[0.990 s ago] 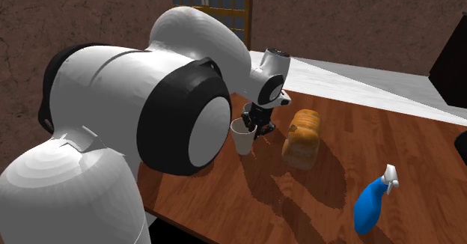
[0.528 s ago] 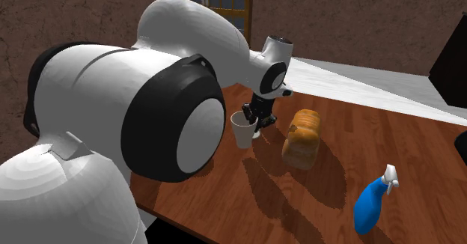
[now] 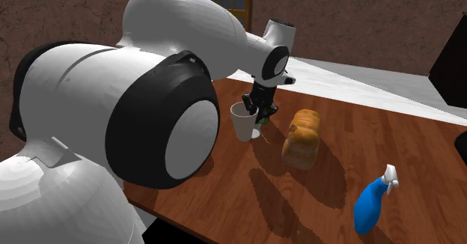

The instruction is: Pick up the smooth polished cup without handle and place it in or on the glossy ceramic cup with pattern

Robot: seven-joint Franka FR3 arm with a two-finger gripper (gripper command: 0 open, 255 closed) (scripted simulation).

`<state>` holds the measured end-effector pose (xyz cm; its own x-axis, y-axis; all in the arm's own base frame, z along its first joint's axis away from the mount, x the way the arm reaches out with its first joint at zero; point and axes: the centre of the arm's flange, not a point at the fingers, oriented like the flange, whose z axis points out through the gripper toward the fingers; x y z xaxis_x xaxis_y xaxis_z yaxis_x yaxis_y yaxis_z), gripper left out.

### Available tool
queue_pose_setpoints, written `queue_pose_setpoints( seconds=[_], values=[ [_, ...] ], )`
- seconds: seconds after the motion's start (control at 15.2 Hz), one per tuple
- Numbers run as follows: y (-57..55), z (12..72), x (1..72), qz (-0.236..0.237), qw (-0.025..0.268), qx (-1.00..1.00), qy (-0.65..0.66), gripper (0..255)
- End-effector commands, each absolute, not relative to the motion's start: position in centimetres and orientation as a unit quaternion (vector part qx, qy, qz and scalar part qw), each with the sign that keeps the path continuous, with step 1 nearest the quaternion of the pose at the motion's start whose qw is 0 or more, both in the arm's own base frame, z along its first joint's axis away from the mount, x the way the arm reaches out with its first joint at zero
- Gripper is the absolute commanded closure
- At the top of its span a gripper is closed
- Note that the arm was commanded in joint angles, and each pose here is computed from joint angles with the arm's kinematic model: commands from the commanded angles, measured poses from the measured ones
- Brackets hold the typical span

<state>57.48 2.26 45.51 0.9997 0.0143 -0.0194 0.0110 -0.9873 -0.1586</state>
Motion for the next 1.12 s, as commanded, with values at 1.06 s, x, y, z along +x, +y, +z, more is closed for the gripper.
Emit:
queue_pose_setpoints(
  seconds=[1.06],
  values=[
    [4.7,54.1,56.6,0.010,0.079,-0.997,-0.006,255]
  ],
)
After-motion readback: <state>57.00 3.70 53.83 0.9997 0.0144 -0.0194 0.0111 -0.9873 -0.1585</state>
